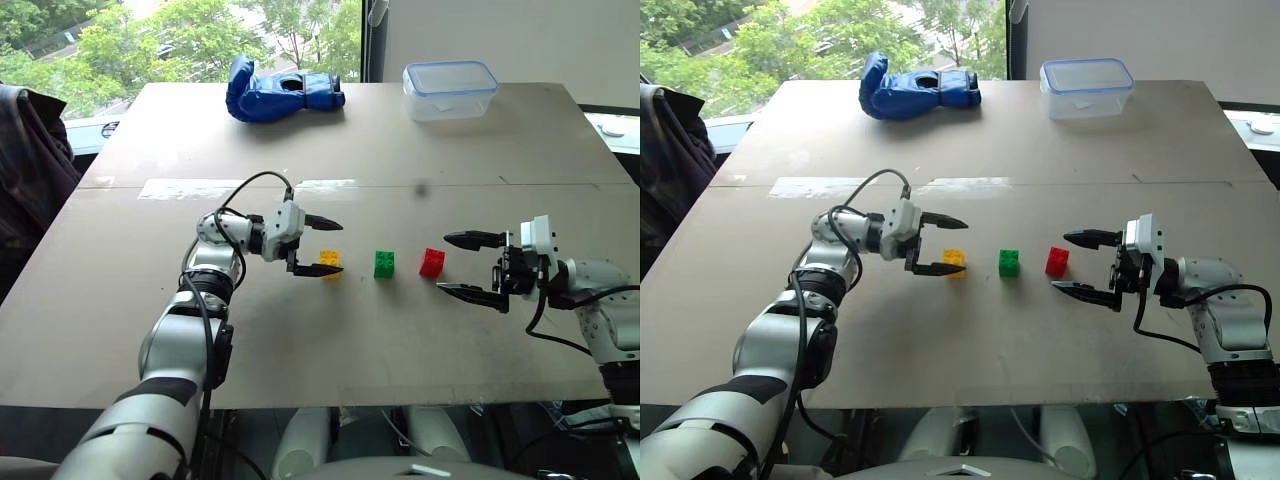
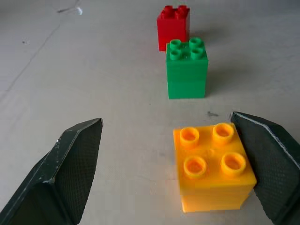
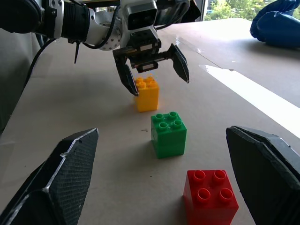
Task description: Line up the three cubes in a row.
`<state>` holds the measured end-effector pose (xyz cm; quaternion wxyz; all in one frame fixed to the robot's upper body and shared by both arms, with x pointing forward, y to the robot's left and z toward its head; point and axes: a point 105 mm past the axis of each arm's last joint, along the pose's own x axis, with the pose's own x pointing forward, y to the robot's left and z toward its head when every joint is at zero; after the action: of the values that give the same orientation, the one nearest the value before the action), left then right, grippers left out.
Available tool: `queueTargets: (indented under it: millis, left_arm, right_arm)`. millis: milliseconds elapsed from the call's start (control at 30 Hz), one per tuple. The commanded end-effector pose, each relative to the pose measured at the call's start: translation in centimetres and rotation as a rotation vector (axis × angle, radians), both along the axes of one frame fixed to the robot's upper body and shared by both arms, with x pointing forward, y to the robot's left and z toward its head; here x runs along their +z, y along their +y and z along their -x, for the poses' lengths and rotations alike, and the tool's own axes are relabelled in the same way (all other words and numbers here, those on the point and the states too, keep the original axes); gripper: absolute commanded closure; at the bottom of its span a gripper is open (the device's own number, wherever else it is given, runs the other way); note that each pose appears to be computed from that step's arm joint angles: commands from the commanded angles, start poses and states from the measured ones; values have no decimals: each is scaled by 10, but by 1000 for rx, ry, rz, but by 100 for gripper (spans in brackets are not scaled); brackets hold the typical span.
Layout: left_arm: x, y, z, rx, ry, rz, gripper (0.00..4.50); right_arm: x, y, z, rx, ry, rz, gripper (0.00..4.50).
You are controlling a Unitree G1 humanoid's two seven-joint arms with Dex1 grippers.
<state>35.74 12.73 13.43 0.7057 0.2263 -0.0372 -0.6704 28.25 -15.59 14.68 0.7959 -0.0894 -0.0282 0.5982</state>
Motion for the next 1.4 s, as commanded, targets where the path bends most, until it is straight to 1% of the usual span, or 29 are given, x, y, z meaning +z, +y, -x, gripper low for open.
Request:
queueTargets:
  millis: [33, 200, 267, 433, 567, 667, 767, 933, 1067, 1167, 1400]
  left_arm:
    - [35, 4, 8, -40, -69, 55, 5]
    - [47, 12, 39, -96, -52, 56, 5]
    - [46, 16, 51, -93, -44, 42, 5]
    - [45, 23, 73, -8, -6, 33, 5]
    - [51, 31, 102, 67, 49, 52, 5]
    - [47, 37, 117, 120, 78, 22, 5]
    - [50, 41, 125, 173, 85, 43, 5]
    - [52, 46, 138, 236, 100, 35, 5]
    - [54, 46, 152, 241, 132, 30, 5]
    - [55, 47, 153, 255, 131, 26, 5]
    - [53, 48, 154, 270, 138, 27, 5]
  right_arm:
    - [3, -3, -2, -1, -25, 23, 0]
    - [-5, -3, -10, -7, -19, 51, 0]
    - [-8, -4, -14, -5, -5, 59, 0]
    - [-18, -4, -25, 11, 5, 120, 0]
    - [-24, -7, -37, 15, 19, 169, 0]
    - [-29, -7, -44, 27, 20, 209, 0]
    - [-31, -2, -48, 58, 16, 218, 0]
    - [-38, 11, -48, 159, 0, 263, 0]
    - [-40, 17, -50, 198, 16, 238, 0]
    - [-46, 17, -48, 237, 22, 272, 0]
    - [-51, 21, -46, 292, 8, 299, 0]
